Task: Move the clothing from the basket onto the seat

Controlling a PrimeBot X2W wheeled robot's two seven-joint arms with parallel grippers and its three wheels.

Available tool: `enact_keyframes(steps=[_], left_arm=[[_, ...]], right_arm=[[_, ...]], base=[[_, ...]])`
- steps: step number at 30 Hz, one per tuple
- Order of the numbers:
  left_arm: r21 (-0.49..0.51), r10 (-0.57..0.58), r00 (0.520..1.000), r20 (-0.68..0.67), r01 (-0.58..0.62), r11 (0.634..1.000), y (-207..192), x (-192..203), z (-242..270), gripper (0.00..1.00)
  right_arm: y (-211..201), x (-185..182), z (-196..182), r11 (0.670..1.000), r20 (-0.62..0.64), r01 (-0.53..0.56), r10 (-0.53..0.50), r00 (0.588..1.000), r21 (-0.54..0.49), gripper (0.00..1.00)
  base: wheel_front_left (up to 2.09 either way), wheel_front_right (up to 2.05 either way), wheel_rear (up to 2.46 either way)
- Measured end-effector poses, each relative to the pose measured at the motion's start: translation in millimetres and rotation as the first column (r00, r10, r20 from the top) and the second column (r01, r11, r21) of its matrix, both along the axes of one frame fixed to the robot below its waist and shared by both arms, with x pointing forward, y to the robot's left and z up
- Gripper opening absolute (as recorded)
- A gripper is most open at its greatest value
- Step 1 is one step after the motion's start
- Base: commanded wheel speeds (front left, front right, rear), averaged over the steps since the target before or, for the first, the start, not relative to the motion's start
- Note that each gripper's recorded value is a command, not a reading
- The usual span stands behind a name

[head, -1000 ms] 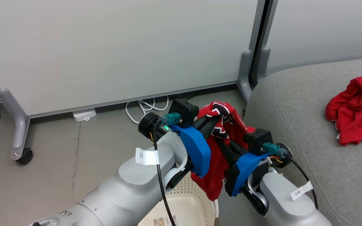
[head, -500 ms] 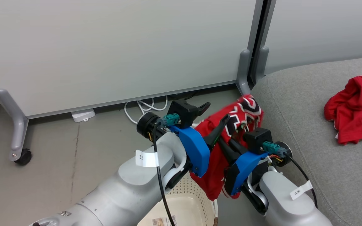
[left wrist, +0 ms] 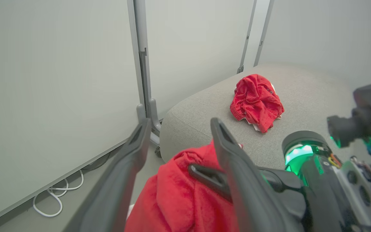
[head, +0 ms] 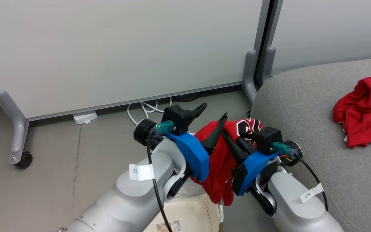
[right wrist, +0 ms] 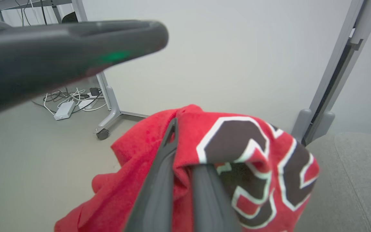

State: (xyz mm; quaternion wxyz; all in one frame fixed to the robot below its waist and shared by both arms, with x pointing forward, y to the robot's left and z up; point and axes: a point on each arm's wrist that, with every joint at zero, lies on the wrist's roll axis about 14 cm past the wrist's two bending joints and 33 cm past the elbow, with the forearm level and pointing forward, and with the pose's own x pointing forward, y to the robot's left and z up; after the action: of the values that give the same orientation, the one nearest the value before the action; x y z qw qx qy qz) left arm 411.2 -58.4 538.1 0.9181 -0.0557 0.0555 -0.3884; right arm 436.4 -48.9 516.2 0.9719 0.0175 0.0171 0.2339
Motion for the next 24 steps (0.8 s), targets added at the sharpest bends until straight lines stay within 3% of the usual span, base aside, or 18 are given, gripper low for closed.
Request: enact_keyframes(steps=[24], left_arm=[[-0.064, 0.232, 0.972, 0.036, -0.230, 0.971, 92.6, -27.4, -37.1, 1.00]], right_arm=[[-3.7, 1.9, 4.2, 1.000, 0.026, 0.019, -0.019, 0.999, 0.015, 0.00]], base=[[0.00, 0.00, 0.00]])
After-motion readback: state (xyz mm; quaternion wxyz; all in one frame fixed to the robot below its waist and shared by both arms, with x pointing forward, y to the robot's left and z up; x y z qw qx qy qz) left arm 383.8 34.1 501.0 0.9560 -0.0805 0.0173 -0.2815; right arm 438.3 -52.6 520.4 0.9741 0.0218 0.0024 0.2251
